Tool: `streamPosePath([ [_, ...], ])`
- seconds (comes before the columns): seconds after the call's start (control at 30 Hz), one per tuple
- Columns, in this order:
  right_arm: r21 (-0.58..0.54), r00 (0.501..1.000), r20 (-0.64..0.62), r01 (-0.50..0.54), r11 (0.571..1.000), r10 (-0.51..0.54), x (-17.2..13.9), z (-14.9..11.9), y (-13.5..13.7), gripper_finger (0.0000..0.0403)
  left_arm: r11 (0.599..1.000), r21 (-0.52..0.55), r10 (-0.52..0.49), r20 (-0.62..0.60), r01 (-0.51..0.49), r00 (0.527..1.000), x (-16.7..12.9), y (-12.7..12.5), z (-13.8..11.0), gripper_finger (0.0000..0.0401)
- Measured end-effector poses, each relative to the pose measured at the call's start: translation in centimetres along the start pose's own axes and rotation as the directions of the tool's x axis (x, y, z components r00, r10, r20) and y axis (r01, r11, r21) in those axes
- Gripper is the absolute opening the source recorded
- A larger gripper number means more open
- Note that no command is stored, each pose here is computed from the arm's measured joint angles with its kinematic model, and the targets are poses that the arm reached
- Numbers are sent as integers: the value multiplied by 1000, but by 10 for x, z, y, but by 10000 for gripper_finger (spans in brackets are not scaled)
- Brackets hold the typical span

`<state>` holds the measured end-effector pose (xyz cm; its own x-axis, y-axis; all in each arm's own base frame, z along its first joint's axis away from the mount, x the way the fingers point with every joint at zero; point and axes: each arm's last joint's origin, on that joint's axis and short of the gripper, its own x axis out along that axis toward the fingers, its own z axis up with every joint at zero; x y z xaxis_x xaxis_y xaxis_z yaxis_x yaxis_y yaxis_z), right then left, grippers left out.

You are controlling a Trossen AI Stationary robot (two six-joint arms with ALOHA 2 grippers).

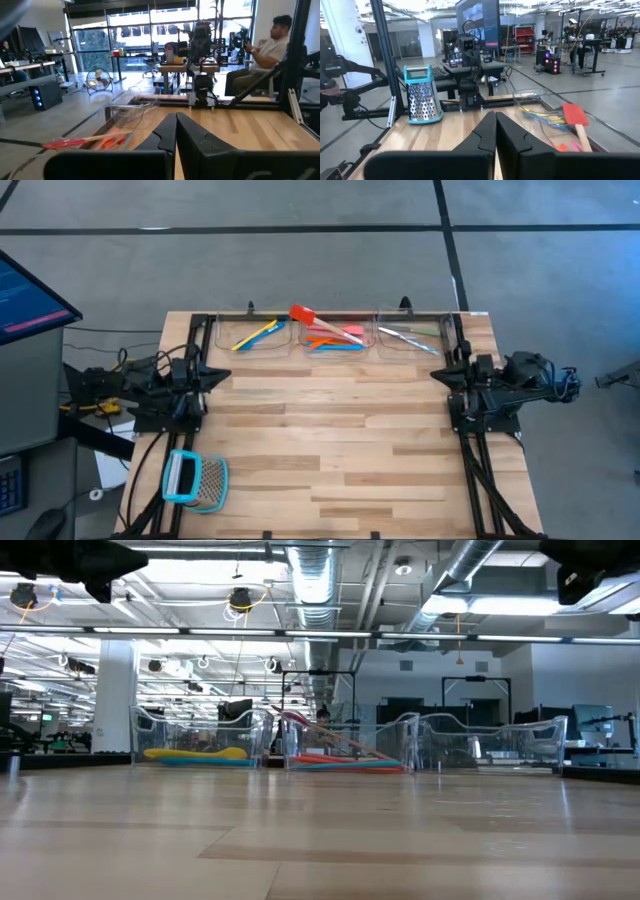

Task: Pick & Place Kitchen Items
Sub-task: Return to Home Position

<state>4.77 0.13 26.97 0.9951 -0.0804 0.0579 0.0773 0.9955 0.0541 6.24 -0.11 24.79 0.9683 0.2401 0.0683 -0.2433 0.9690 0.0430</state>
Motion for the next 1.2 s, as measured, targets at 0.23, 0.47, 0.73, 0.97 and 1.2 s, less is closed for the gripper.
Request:
streamPosePath([
  [0.23, -15, 1000, -5, 1, 1000, -1, 3, -5, 1, 0, 1000, -10, 0, -20, 0, 1000, 1, -1, -4, 3],
  [0.47, -41, 1000, -11, 1, 999, -2, 21, -38, 4, 0, 999, -43, -3, -88, -1, 996, 9, -7, -30, 3],
  [0.73, -10, 1000, -25, -2, 1000, 1, 36, -81, 7, 0, 999, -52, -4, -115, -2, 993, 21, -16, -74, 3],
  [0.97, -11, 999, -22, -50, 999, 49, 42, -103, 9, 0, 998, -51, -32, -78, 29, 996, 24, -19, -76, 3],
  [1.2, -12, 965, -69, -254, 967, 253, 41, -107, 15, 0, 997, -67, -36, -78, 31, 996, 24, -19, -76, 3],
])
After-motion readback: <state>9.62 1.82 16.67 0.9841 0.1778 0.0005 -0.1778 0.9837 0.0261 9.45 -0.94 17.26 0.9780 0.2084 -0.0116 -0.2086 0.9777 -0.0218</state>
